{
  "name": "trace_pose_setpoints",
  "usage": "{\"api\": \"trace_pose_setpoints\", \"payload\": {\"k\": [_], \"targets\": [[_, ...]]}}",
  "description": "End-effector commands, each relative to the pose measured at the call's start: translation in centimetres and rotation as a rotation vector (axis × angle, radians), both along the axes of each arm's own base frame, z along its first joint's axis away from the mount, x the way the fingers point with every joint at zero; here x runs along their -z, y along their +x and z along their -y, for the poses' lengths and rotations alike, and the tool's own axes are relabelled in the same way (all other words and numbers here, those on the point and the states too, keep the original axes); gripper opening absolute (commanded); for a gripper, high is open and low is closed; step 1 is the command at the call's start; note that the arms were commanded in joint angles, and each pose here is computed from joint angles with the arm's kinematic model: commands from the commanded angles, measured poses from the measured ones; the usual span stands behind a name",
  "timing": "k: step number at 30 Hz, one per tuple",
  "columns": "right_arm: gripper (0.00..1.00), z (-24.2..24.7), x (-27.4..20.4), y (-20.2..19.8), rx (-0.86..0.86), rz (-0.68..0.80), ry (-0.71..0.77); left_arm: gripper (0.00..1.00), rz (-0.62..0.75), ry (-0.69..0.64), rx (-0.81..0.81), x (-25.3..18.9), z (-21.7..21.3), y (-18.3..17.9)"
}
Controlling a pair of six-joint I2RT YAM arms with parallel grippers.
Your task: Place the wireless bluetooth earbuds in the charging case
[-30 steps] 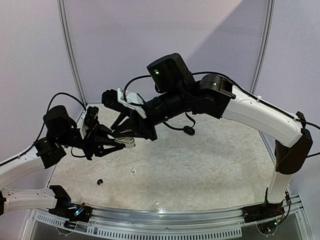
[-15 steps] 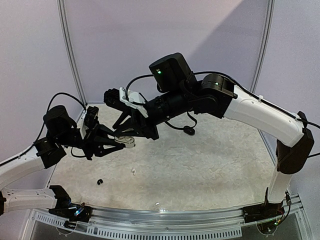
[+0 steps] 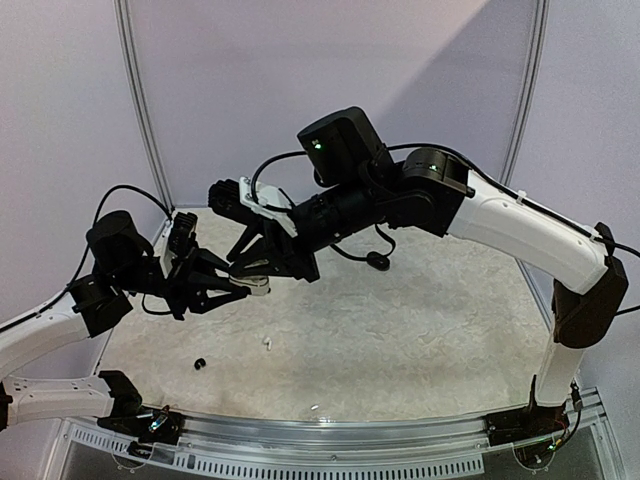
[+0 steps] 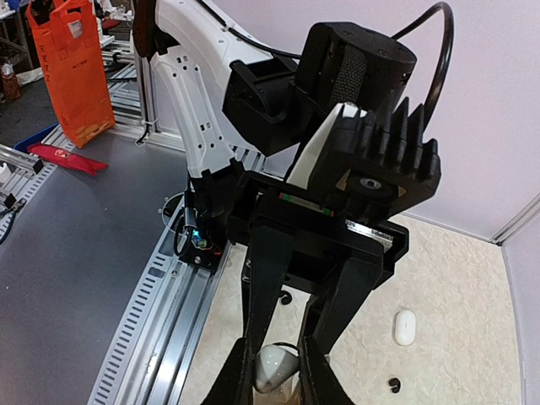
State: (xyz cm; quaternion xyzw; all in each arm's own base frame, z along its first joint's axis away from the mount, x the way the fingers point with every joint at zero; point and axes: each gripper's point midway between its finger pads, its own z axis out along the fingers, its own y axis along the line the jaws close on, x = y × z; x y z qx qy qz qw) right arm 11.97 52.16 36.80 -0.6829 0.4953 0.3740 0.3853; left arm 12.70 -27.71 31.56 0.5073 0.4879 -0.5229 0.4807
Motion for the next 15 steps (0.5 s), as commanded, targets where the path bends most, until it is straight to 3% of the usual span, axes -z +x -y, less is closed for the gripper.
{"api": "trace_pose_setpoints", "payload": {"k": [1,10,15], "targets": [[0.0,0.1,0.7,0.0,0.006,-0.009,-0.021,0.0,0.051,-0.029,0.001,-1.3,0.0,-0.2],[0.01,-0.5,1.9,0.9,0.018,0.027,-0.032,0.0,0.061,-0.033,0.006,-1.4,-0.1,-0.4],[0.07,-0.5,2.5,1.1,0.024,0.033,-0.047,0.0,0.064,-0.034,0.007,-1.4,-0.1,-0.5]]}}
